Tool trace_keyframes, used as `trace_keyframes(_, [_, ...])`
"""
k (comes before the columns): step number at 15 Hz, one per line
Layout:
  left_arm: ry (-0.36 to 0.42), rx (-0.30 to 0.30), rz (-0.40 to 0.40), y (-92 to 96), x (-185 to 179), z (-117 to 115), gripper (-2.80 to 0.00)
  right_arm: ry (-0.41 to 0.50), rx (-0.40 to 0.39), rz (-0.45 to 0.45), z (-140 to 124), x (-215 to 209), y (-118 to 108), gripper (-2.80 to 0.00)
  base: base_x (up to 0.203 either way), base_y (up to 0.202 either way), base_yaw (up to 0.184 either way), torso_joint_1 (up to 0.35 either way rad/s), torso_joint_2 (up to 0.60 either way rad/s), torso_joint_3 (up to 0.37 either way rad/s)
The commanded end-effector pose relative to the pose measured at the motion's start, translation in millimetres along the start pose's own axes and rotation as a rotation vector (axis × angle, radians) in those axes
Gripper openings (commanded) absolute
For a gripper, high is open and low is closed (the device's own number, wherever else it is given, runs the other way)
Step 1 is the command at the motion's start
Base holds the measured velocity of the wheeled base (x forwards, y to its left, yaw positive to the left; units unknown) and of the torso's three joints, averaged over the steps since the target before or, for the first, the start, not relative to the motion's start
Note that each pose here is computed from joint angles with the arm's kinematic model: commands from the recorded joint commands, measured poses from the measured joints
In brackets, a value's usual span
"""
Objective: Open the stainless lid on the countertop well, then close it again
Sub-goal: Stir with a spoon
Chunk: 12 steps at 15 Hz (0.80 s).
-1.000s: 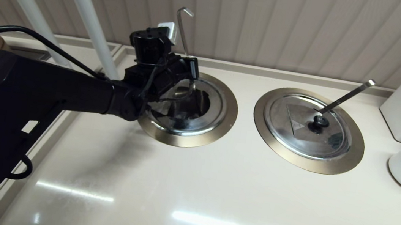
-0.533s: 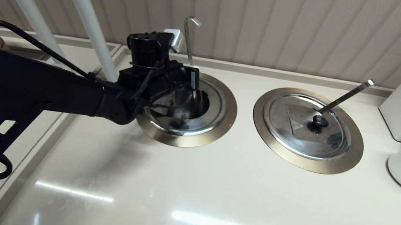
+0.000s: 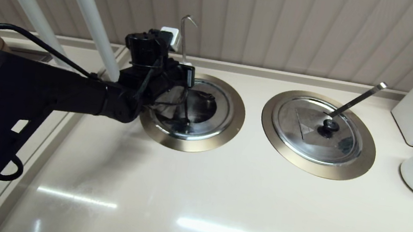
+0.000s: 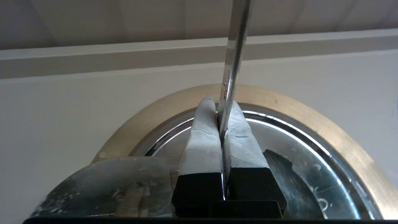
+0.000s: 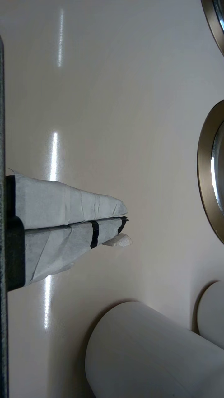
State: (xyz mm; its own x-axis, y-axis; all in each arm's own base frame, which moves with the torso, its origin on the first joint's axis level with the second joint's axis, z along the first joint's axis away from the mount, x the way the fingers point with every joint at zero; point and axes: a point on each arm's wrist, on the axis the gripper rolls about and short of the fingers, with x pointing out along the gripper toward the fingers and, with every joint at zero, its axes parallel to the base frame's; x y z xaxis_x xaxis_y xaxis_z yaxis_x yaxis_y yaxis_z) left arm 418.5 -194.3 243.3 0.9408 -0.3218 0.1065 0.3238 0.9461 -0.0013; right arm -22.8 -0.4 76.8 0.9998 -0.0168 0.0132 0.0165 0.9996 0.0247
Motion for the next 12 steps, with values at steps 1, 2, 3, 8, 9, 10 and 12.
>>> trace_keyframes(1, [-0.020,-0.058,0.006,-6.3,8.3,-6.5,-2.80,0.004,0.000,0.000,-1.2,0.3,0.0,-2.80,0.000,0.000,0.000,0.000,0.00,0.000])
trace_keyframes(2, [-0.030,-0.085,-0.003,-11.1,6.7,-3.9,-2.80,0.004,0.000,0.000,-1.2,0.3,0.0,-2.80,0.000,0.000,0.000,0.000,0.00,0.000])
trace_keyframes(3, [-0.025,-0.102,-0.019,-16.8,4.5,-3.7,-2.80,0.004,0.000,0.000,-1.2,0.3,0.0,-2.80,0.000,0.000,0.000,0.000,0.00,0.000])
trace_keyframes(8, [0.015,-0.120,-0.089,-32.5,-9.0,-4.8,-2.80,0.004,0.000,0.000,-1.2,0.3,0.0,-2.80,0.000,0.000,0.000,0.000,0.00,0.000])
trace_keyframes(9, [0.024,-0.120,-0.126,-32.8,-15.0,-2.7,-2.80,0.004,0.000,0.000,-1.2,0.3,0.0,-2.80,0.000,0.000,0.000,0.000,0.00,0.000])
trace_keyframes(10, [0.030,-0.115,-0.149,-32.4,-18.5,-1.2,-2.80,0.004,0.000,0.000,-1.2,0.3,0.0,-2.80,0.000,0.000,0.000,0.000,0.00,0.000])
trace_keyframes(12, [0.059,-0.053,-0.135,-28.7,-18.1,-4.9,-2.80,0.004,0.000,0.000,-1.2,0.3,0.0,-2.80,0.000,0.000,0.000,0.000,0.00,0.000])
